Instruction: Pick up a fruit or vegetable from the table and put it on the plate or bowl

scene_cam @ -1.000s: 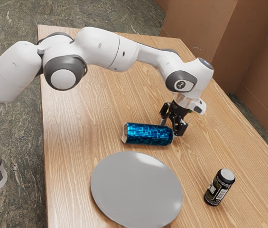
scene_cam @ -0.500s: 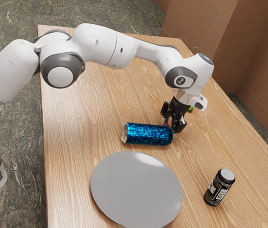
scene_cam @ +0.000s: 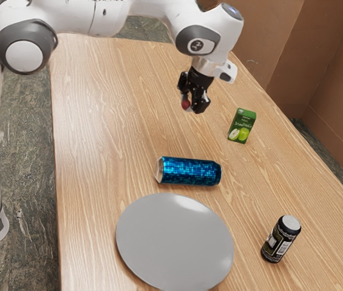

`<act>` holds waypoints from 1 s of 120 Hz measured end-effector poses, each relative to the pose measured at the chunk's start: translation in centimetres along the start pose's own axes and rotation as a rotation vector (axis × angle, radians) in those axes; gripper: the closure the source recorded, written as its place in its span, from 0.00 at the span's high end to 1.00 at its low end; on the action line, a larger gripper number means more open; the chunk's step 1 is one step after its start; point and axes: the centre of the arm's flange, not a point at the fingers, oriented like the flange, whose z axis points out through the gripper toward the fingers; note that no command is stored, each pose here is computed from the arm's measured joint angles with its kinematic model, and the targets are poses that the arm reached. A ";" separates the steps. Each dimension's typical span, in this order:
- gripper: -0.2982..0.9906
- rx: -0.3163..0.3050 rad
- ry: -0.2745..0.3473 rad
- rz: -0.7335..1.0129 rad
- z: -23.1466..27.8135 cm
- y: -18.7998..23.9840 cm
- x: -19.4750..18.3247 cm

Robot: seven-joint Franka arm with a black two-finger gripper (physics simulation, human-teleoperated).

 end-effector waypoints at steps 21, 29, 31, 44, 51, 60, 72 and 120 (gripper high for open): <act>0.34 -0.033 0.039 0.302 -4.2 13.0 -11.7; 0.34 -0.041 0.010 0.276 -3.1 10.7 -13.3; 0.34 -0.043 0.002 0.266 -2.7 10.1 -13.5; 0.34 -0.049 -0.016 0.313 -2.0 11.6 -16.9; 0.33 -0.048 -0.020 0.359 -1.8 13.3 -19.2; 0.33 -0.042 -0.018 0.418 -1.8 15.9 -21.6; 0.33 -0.033 -0.008 0.481 -2.2 19.6 -24.8; 0.33 -0.058 0.026 0.545 -3.7 31.3 -28.1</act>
